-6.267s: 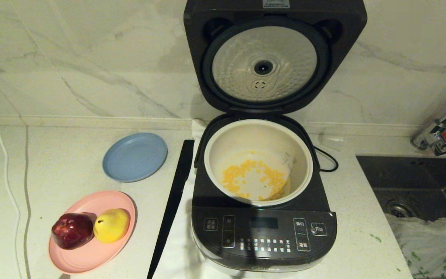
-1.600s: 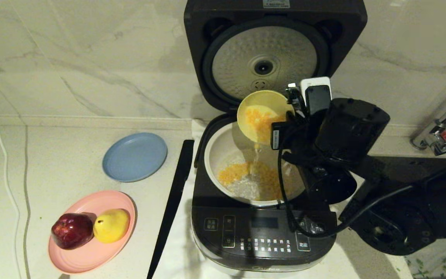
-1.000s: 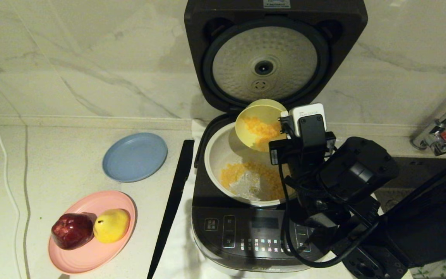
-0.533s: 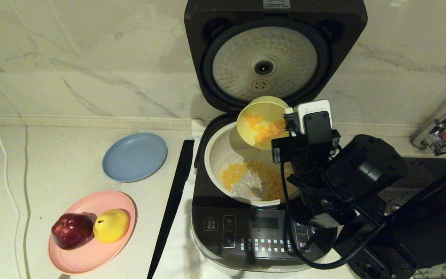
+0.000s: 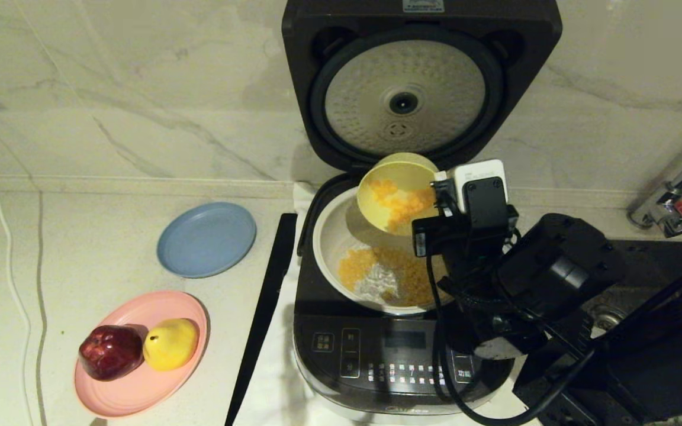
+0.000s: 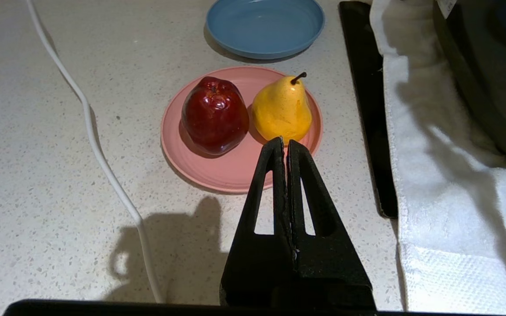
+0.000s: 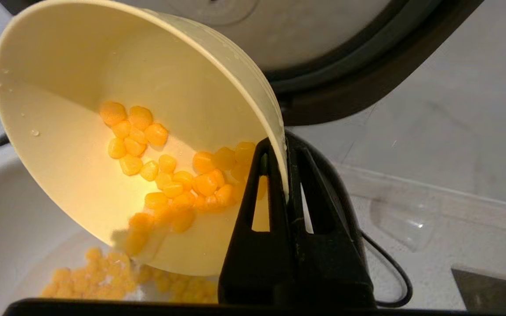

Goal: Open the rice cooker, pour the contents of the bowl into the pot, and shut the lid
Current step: Pour the water from the bowl into the rice cooker

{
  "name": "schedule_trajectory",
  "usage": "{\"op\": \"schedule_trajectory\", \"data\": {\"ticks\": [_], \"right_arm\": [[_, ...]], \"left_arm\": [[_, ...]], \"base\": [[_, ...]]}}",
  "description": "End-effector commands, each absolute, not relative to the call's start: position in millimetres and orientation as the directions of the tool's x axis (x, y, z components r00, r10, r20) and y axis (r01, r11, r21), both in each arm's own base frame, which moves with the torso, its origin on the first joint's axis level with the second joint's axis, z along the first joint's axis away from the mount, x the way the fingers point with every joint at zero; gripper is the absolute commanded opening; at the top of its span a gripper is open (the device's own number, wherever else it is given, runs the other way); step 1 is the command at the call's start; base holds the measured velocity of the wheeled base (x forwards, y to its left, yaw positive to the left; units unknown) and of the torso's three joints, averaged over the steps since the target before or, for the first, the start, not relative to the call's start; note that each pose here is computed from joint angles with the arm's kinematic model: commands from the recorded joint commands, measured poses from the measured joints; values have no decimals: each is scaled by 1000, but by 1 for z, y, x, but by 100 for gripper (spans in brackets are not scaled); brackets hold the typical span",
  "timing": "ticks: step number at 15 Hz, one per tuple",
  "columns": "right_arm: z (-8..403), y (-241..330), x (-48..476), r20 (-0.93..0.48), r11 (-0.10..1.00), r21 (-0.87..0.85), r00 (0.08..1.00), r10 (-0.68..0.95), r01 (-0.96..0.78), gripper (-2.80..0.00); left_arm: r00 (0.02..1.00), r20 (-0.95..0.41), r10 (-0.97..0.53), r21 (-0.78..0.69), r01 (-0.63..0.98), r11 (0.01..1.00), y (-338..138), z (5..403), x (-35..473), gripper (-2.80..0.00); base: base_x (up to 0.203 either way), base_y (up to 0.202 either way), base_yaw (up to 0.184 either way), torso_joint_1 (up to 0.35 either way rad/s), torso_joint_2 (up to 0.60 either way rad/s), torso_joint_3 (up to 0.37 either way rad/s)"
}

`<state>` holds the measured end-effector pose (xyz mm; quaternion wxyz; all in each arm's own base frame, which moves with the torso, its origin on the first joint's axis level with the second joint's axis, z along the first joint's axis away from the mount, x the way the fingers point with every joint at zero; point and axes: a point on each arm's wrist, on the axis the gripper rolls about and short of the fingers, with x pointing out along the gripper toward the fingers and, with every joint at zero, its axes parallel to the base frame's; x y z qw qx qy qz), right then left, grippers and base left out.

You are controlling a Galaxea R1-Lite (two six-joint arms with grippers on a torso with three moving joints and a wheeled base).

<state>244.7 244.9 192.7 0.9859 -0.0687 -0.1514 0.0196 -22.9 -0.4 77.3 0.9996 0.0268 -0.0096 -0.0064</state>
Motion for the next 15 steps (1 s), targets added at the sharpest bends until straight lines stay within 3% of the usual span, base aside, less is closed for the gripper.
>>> {"op": "schedule_trajectory", "data": {"ticks": [1,4,8,12,15], "right_arm": [[194,246,244,304,991,-136,951,58,-17,-280],[212,241,238,341,994,-110,939,45,-8,-280],[173,251,236,245,981,-186,965,95,-49,-280],[213,245,232,340,995,-91,939,60,-30,-280],[189,247,231,278,987,-154,957,81,-38,-280]], "left_arm": [[1000,11,-14,54,13,998,0,75,-22,-280],[1000,11,-14,54,13,998,0,75,-22,-280],[1000,11,-14,54,13,998,0,75,-22,-280],[1000,11,-14,54,13,998,0,75,-22,-280],[1000,10,-13,54,12,998,0,75,-22,-280]], "base": [[0,0,0,0,0,0],[0,0,0,0,0,0],[0,0,0,0,0,0],[0,0,0,0,0,0],[0,0,0,0,0,0]]}}
